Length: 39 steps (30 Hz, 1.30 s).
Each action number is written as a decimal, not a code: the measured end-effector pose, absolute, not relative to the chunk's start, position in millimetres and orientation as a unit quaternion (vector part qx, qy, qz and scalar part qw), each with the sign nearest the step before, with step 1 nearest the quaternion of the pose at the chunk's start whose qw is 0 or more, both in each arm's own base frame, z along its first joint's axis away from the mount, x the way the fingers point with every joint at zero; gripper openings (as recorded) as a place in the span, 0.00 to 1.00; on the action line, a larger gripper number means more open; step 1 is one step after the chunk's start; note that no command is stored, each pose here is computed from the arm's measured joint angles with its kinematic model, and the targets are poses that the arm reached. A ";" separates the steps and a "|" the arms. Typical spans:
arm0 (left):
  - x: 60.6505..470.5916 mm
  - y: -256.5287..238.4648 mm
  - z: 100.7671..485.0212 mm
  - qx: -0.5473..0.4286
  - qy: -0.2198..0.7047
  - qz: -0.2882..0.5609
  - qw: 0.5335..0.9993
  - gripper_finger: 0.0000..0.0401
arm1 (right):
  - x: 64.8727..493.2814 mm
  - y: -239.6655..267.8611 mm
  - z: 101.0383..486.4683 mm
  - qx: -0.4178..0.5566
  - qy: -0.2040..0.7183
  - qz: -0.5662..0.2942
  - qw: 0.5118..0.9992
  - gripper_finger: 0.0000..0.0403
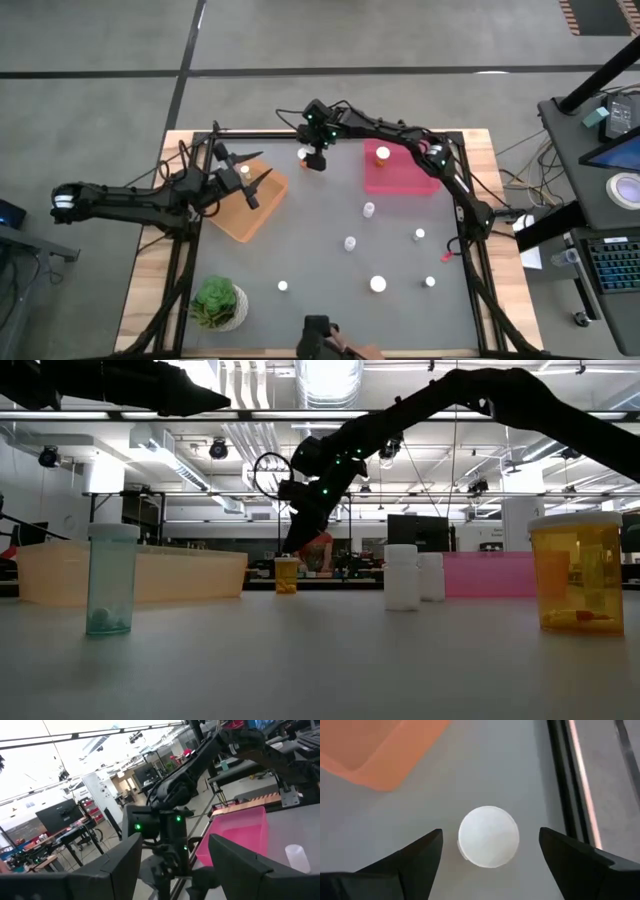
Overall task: Pick and place medicine bottles into bin by pill shape (circle, oval)
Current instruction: Put the orange capsule bottle into the pink bin
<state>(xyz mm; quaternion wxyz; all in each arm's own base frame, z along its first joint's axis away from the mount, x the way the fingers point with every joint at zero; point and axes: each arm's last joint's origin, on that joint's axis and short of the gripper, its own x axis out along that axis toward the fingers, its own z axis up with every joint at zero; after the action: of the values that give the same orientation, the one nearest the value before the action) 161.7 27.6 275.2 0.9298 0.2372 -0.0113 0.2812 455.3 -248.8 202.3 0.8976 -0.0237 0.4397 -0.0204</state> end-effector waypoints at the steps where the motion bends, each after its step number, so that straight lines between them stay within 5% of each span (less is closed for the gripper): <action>1: 161.8 27.6 275.2 0.237 -0.012 0.282 0.930 0.54 | 455.8 -248.7 200.3 -0.021 0.442 -0.021 0.897 0.81; 10: 162.5 27.6 274.7 0.239 -0.010 0.281 0.929 0.54 | 461.9 -250.1 185.4 -0.032 0.448 -0.039 0.893 0.78; 24: 162.5 27.6 274.8 0.240 -0.010 0.281 0.929 0.54 | 462.0 -249.4 184.8 -0.026 0.448 -0.040 0.893 0.52; 39: 162.7 27.7 274.6 0.239 -0.009 0.281 0.929 0.54 | 454.1 -242.1 216.9 0.012 0.438 -0.061 0.897 0.52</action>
<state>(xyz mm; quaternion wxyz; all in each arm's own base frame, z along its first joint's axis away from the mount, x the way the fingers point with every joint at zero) 162.7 27.7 274.6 0.9293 0.2395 -0.0093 0.2810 454.1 -242.1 216.9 0.8971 0.0116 0.4375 -0.0610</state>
